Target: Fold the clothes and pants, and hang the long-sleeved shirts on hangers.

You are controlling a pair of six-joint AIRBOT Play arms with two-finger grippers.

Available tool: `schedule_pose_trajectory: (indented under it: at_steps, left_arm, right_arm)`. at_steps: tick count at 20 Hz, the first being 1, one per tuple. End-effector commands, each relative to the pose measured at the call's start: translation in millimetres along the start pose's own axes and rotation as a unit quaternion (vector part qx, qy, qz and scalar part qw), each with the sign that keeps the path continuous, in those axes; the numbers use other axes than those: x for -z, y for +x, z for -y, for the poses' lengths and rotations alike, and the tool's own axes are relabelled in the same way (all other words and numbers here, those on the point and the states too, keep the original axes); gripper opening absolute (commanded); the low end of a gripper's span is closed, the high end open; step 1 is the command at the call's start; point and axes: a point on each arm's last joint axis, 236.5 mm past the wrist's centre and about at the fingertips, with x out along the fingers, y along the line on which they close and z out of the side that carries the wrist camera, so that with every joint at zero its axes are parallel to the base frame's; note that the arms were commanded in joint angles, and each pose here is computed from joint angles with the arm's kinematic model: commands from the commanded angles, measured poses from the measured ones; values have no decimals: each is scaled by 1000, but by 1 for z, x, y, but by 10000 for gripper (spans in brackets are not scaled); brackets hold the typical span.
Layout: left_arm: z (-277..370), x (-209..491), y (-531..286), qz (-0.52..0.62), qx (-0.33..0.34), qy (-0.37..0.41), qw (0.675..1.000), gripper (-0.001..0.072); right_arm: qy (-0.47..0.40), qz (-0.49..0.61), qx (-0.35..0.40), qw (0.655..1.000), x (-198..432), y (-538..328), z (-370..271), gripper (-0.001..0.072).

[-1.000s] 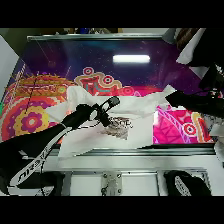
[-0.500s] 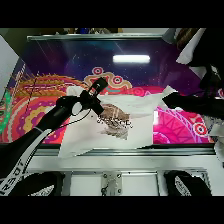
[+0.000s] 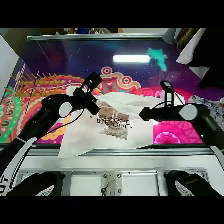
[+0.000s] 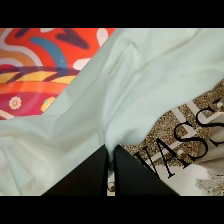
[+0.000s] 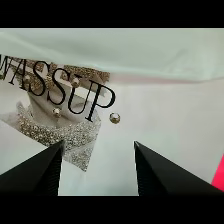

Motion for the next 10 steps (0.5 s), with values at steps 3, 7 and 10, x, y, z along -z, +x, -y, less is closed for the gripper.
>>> schedule_pose_trajectory:
  at_steps: [3,7,10]
  left_arm:
    - [7,9,-5,-21,13,-2,1000,13]
    - [7,10,-5,-22,14,-2,1000,13]
    - [7,10,-5,-22,14,-2,1000,13]
  right_arm:
    - [318,29,-36,947,3,66,12,679]
    - [442,68,-79,891,-3,88,16,679]
    - [458,75,-70,883,0,106,19,679]
